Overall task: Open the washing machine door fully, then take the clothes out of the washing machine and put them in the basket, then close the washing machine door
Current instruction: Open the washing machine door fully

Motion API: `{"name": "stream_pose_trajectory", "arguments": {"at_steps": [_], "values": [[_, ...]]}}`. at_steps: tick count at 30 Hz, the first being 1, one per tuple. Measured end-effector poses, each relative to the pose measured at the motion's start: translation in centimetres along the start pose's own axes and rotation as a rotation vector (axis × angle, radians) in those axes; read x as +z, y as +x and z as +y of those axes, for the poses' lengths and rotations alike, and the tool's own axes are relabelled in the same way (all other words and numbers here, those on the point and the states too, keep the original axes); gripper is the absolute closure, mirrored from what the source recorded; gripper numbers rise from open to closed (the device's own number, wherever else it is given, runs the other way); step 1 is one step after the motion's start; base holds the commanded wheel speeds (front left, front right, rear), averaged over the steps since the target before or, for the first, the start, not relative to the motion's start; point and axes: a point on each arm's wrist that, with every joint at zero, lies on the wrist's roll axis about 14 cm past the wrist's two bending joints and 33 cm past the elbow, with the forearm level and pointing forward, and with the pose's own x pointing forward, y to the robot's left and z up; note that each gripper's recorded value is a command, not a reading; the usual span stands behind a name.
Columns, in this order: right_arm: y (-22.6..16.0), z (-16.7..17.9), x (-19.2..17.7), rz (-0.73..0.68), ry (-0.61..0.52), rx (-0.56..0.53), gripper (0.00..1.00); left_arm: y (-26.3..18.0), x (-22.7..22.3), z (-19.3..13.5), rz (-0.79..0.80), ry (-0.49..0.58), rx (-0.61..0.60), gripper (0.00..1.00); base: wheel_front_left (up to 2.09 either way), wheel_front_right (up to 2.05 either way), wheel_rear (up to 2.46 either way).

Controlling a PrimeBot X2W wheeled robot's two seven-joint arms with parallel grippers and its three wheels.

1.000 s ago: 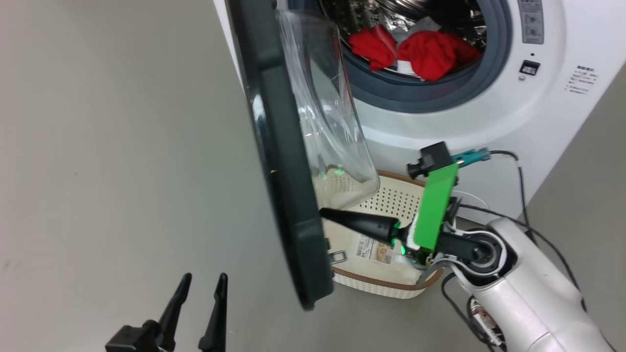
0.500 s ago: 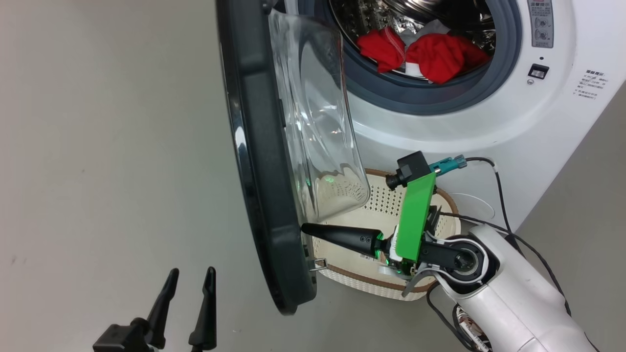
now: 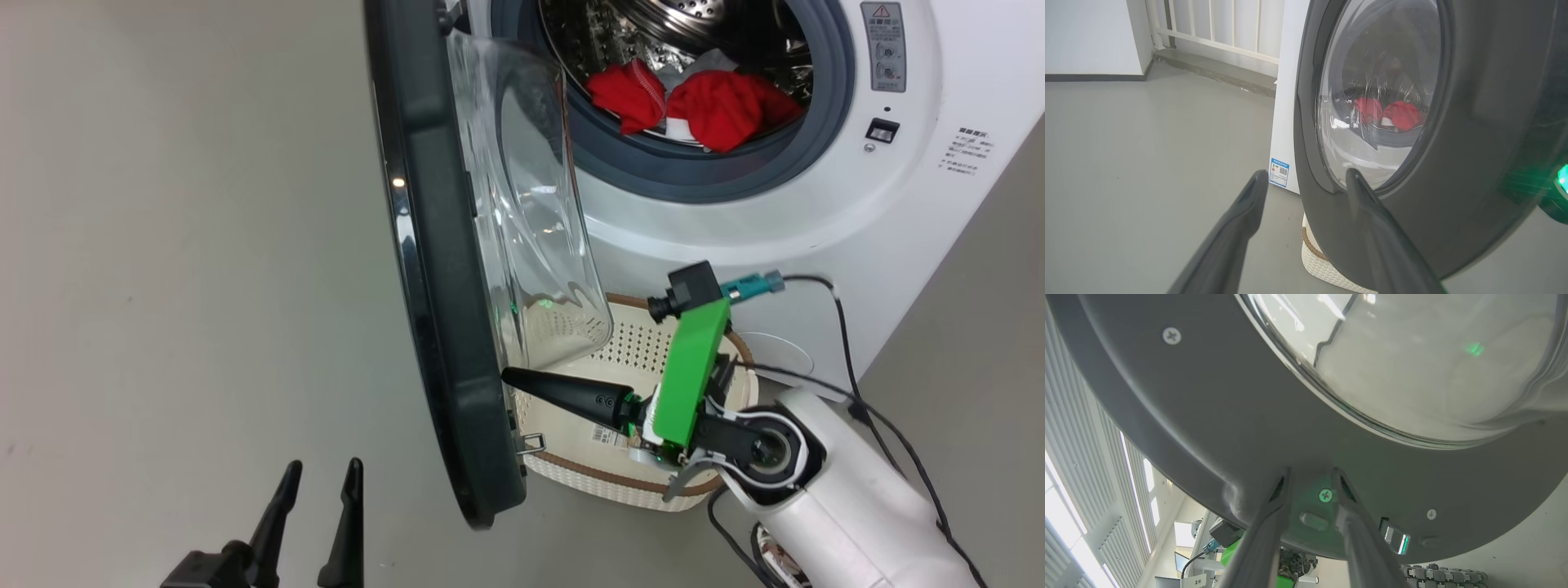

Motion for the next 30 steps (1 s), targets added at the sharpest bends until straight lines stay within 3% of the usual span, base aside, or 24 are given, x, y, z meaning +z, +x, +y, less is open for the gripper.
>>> {"name": "stream_pose_trajectory", "arguments": {"at_steps": [19, 30], "values": [[-7.4, -7.9, -1.3, -0.302, 0.113, -0.229, 0.0, 0.0, -0.3, -1.2, 0.002, -0.004, -0.065, 0.0, 0.0, 0.0, 0.0], [-13.0, -12.7, -2.7, -0.444, -0.016, -0.467, 0.0, -0.4, -1.2, -1.6, 0.025, -0.015, -0.089, 0.0, 0.0, 0.0, 0.0]]}}
